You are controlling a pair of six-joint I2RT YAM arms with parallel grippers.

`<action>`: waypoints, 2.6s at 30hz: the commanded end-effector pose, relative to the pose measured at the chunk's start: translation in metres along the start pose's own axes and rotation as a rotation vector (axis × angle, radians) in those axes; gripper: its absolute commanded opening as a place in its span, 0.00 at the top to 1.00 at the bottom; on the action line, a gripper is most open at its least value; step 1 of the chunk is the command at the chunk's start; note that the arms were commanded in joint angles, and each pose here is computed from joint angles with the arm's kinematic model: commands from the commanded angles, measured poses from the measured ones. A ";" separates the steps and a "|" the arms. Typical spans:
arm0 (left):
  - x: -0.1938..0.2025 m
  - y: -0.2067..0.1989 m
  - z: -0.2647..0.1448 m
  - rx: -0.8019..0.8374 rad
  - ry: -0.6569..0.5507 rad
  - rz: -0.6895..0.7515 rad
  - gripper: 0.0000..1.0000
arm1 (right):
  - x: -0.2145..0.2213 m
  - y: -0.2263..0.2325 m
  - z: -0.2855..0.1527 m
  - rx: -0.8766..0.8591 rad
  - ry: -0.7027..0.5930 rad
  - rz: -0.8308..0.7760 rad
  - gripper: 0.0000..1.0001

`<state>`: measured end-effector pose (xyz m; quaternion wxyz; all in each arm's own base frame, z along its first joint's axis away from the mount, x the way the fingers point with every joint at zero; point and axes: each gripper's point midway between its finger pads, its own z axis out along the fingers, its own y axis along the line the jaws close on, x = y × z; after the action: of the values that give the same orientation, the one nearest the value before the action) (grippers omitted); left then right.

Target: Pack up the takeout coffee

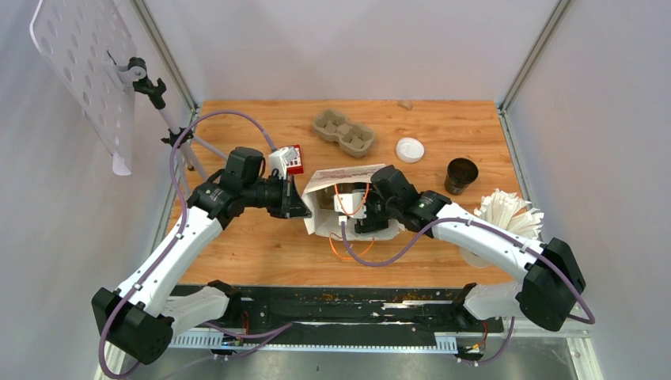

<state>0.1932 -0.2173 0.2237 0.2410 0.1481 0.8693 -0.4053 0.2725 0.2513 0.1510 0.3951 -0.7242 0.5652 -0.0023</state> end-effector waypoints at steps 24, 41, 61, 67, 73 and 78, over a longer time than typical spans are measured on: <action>-0.005 -0.010 -0.001 0.046 -0.008 0.015 1.00 | -0.039 -0.015 -0.002 0.002 -0.146 0.026 0.85; -0.007 -0.009 0.005 0.067 -0.002 0.016 1.00 | -0.025 -0.041 0.028 0.185 -0.078 -0.025 1.00; -0.001 -0.008 0.004 0.063 0.021 0.017 1.00 | 0.000 -0.046 0.037 0.291 0.002 0.029 1.00; 0.000 -0.009 0.003 0.068 0.024 0.021 1.00 | 0.004 -0.047 0.039 0.307 -0.002 0.052 1.00; 0.003 -0.011 0.003 0.082 0.040 0.023 1.00 | 0.008 -0.047 0.043 0.312 0.010 0.064 1.00; 0.004 -0.011 0.003 0.083 0.041 0.021 1.00 | 0.012 -0.052 0.049 0.331 0.023 0.081 1.00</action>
<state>0.1932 -0.2238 0.2221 0.2293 0.1627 0.8626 -0.4206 0.3280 0.2765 0.1422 0.4921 -0.6521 0.5718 -0.0748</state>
